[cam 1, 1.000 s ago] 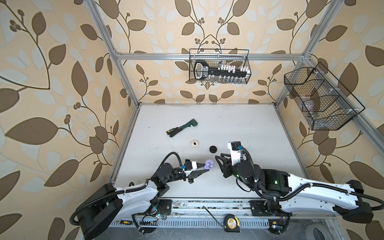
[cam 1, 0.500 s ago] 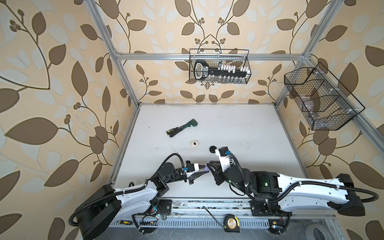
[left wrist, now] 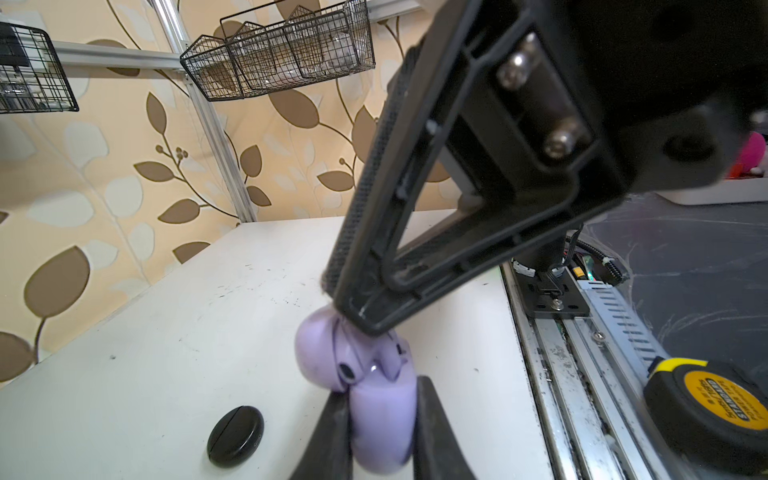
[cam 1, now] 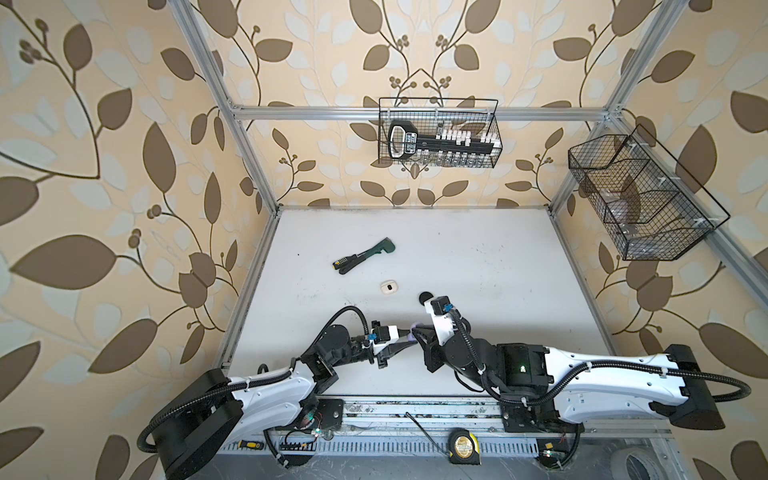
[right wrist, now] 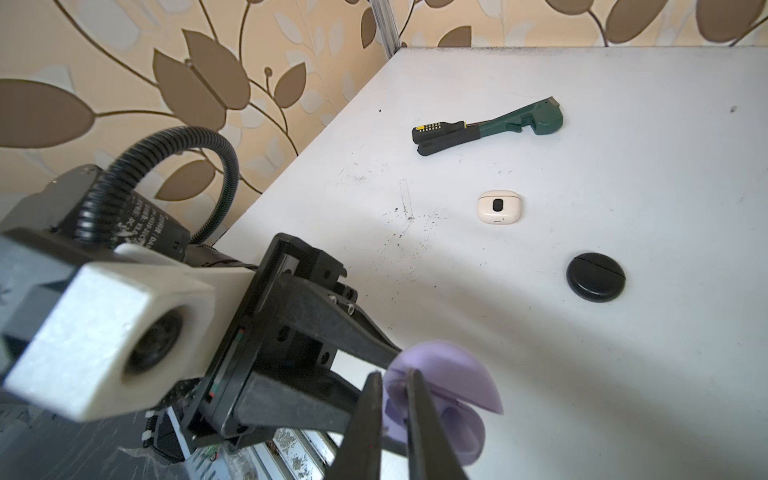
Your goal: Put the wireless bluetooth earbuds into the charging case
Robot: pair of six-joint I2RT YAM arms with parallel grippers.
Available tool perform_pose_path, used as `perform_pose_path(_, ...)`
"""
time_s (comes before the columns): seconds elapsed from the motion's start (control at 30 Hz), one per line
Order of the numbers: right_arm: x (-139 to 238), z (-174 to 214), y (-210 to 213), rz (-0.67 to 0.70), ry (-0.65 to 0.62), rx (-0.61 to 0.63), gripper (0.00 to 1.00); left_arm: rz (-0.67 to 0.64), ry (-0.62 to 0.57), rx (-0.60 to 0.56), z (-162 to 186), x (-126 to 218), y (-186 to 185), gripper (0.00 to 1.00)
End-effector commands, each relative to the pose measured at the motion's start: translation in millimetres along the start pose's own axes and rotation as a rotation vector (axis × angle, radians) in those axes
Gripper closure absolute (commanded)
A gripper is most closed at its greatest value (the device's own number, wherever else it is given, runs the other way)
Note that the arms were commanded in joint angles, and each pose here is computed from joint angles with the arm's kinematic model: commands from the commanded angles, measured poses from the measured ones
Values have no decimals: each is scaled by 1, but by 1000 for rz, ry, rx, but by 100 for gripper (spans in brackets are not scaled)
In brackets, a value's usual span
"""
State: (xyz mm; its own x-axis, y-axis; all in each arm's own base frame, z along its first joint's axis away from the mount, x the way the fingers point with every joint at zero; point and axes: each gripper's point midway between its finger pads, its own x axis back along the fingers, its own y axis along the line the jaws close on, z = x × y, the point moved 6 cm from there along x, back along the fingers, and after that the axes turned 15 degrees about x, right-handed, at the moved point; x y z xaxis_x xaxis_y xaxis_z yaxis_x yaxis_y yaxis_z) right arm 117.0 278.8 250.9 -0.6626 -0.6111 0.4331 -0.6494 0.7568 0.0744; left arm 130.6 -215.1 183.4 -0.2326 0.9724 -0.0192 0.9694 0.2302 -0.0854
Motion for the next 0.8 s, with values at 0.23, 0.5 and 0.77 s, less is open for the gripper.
perform_pose_path(0.23,8,17,-9,29,29,5,86,13,-89,-56,-22,-1,-4,100)
perform_pose_path(0.5,11,21,-12,21,13,-4,81,32,-96,-58,-23,0,-6,100)
perform_pose_path(0.77,20,4,-8,-34,-42,-22,68,35,-90,-56,-22,-1,-6,100)
